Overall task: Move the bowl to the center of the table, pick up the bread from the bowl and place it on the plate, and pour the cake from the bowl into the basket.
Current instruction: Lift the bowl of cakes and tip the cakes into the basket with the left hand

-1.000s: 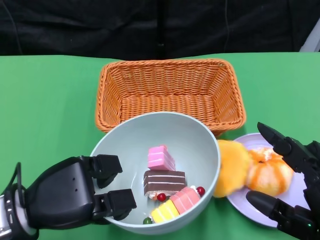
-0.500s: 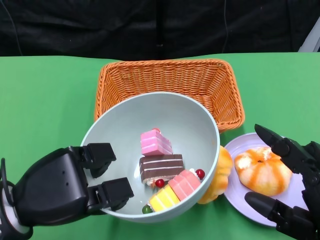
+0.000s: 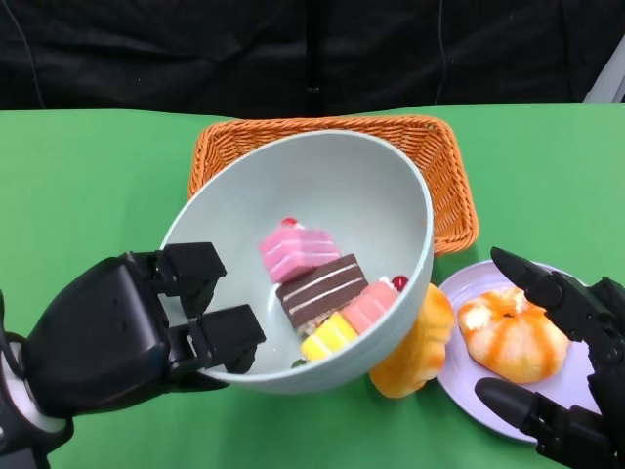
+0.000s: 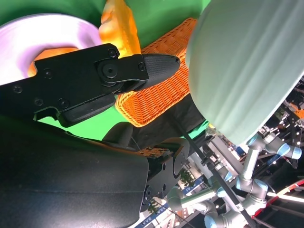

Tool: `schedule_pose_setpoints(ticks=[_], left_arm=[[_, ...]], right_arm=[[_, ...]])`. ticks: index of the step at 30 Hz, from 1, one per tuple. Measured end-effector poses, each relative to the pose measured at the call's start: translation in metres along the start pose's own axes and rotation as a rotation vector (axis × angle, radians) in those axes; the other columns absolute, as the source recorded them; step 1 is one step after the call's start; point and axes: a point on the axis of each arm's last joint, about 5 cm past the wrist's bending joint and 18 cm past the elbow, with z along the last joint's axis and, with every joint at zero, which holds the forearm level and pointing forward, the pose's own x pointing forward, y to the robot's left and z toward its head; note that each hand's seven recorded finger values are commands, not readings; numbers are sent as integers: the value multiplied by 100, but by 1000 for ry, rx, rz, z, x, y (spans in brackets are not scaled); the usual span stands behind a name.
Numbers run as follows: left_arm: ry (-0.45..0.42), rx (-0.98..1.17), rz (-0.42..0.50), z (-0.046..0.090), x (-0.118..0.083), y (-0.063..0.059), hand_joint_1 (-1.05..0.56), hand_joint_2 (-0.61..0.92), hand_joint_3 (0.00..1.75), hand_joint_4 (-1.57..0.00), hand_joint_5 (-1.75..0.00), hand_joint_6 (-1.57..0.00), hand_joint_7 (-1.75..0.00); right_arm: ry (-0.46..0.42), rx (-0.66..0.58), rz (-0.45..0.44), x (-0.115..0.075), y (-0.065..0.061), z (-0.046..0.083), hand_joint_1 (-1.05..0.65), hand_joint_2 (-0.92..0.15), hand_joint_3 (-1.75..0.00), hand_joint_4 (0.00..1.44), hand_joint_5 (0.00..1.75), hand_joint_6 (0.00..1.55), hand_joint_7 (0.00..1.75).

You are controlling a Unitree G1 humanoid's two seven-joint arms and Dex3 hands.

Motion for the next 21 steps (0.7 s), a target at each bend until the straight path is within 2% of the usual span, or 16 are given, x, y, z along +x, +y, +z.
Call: schedule_pose_setpoints(ticks=[2,3,4,8,17,21], left_arm=[[6,3,-1,-1,1,0,-18,32,107,-104,-175,-77,-175],[9,3,-1,-1,2,0,-18,22,125,-104,-175,-77,-175],[13,3,0,-1,2,0,-18,18,134,-104,-175,-77,-175],[38,-23,13,-3,4,-2,-17,14,147,-104,-175,-79,-175],[118,-147,71,-12,22,-8,-16,25,152,-105,-175,-82,-175],[182,-247,68,-14,29,-10,-12,20,160,-104,-175,-83,-175]], right_arm=[[-5,-9,29,1,0,-1,-38,-91,-17,0,105,18,38],[-10,-16,44,1,0,-1,-38,-91,-15,0,105,18,39],[-16,-22,55,2,0,-1,-39,-91,-14,0,106,17,40],[-32,-43,99,5,2,0,-39,-90,-9,0,104,17,42],[-43,-105,163,9,4,-4,-40,-92,-8,0,107,16,45],[-41,-124,193,10,7,-7,-38,-92,-5,1,104,18,47]])
